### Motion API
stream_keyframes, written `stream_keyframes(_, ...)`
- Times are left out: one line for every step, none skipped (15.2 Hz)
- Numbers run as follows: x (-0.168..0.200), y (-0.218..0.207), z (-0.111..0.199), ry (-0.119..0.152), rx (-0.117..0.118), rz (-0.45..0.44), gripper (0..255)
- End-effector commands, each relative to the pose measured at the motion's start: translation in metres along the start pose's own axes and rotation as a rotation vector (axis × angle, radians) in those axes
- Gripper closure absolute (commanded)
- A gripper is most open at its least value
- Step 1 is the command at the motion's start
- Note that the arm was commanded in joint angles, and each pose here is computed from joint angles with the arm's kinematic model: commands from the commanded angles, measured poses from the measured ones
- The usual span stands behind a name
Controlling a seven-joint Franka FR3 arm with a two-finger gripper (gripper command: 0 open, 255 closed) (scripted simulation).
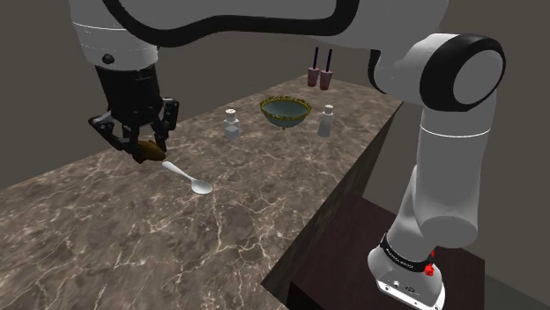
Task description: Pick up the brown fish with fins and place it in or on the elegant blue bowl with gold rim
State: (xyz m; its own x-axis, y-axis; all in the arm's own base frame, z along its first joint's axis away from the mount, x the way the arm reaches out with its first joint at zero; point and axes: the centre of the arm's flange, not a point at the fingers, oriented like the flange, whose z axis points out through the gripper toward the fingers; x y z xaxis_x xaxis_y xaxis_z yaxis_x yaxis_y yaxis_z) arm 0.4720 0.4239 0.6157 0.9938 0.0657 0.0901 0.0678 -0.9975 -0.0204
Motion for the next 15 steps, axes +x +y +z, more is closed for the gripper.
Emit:
stream_keyframes(0.001, 0.001, -0.011, 0.0, 0.0, 0.0, 255)
stream_keyframes(0.001, 0.001, -0.016, 0.0, 0.0, 0.0, 255)
stream_keyframes(0.002, 0.0, -0.021, 0.0, 0.0, 0.0, 255)
stream_keyframes(0.002, 0.0, -0.026, 0.0, 0.0, 0.0, 255)
stream_keyframes(0.003, 0.0, -0.032, 0.0, 0.0, 0.0, 255)
stream_keyframes(0.003, 0.0, -0.037, 0.0, 0.0, 0.0, 255)
stream_keyframes(0.004, 0.0, -0.042, 0.0, 0.0, 0.0, 255)
stream_keyframes(0.004, 0.0, -0.043, 0.0, 0.0, 0.0, 255)
stream_keyframes(0.003, 0.013, -0.044, 0.0, 0.0, 0.0, 255)
stream_keyframes(0.001, 0.026, -0.044, 0.0, 0.0, 0.0, 255)
stream_keyframes(0.0, 0.039, -0.044, 0.0, 0.0, 0.0, 255)
stream_keyframes(-0.001, 0.053, -0.044, 0.0, 0.0, 0.0, 255)
stream_keyframes(-0.002, 0.066, -0.044, 0.0, 0.0, 0.0, 255)
stream_keyframes(-0.004, 0.079, -0.045, 0.0, 0.0, 0.0, 255)
stream_keyframes(-0.005, 0.092, -0.045, 0.0, 0.0, 0.0, 255)
